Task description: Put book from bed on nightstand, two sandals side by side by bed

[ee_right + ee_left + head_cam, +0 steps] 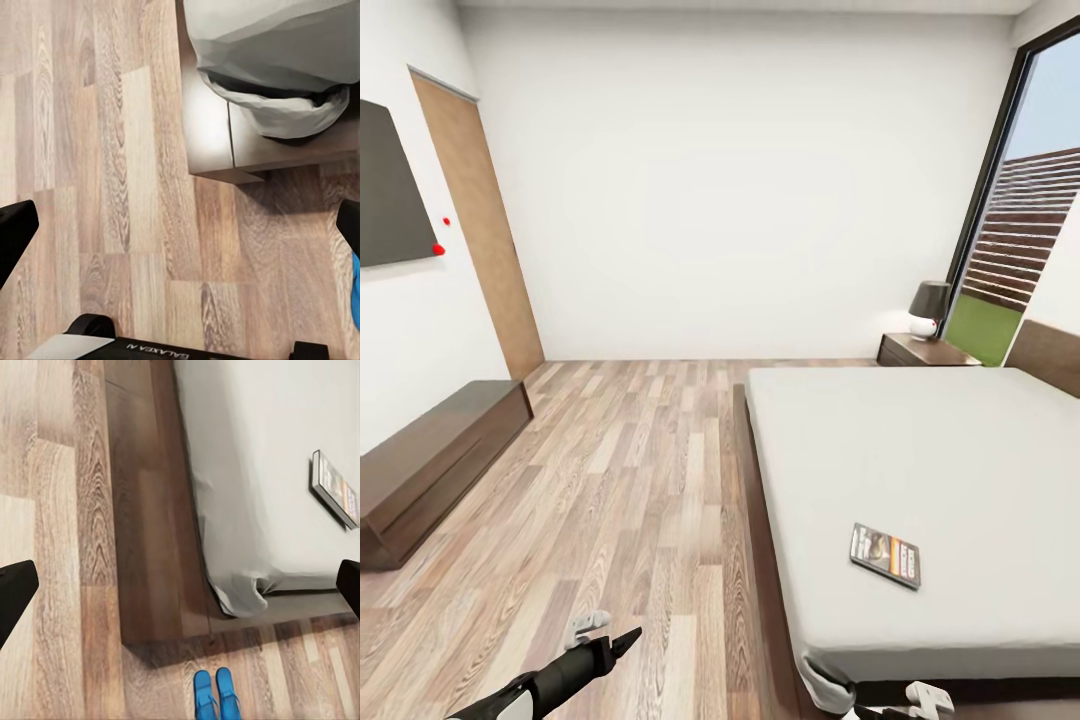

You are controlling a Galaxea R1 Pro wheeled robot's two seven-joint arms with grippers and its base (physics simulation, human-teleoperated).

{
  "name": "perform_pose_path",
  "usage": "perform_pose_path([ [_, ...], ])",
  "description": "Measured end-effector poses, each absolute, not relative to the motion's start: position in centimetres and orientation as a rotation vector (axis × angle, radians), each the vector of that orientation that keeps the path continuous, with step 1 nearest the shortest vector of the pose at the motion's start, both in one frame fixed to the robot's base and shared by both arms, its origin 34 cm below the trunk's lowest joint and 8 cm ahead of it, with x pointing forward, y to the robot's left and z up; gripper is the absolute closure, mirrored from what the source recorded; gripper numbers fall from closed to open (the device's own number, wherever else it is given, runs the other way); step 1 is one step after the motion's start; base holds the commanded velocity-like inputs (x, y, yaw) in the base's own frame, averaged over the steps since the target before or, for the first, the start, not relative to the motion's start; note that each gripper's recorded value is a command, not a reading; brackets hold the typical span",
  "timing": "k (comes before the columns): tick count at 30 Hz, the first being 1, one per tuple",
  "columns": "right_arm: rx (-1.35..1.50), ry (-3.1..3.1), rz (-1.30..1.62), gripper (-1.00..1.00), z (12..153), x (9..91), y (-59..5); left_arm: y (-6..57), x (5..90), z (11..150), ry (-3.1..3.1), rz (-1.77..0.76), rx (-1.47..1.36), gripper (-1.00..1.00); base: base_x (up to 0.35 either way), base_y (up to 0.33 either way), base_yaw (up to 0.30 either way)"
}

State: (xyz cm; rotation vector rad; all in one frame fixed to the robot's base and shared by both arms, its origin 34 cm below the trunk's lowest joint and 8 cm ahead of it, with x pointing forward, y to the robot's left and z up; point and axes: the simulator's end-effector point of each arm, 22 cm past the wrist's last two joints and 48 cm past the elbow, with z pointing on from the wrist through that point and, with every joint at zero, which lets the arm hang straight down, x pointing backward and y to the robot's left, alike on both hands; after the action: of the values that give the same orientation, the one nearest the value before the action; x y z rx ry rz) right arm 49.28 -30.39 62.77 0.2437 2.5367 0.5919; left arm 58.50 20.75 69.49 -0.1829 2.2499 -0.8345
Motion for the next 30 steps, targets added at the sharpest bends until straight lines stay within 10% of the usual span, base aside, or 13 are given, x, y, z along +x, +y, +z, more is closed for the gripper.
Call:
perform_pose_path([
  [30, 0.244, 2.538, 0.593, -1.0, 66.4, 48.7, -30.3, 20.7, 57.9, 73.1, 2.251, -0.835, -0.183, -1.0, 0.0, 0.0, 0.0],
])
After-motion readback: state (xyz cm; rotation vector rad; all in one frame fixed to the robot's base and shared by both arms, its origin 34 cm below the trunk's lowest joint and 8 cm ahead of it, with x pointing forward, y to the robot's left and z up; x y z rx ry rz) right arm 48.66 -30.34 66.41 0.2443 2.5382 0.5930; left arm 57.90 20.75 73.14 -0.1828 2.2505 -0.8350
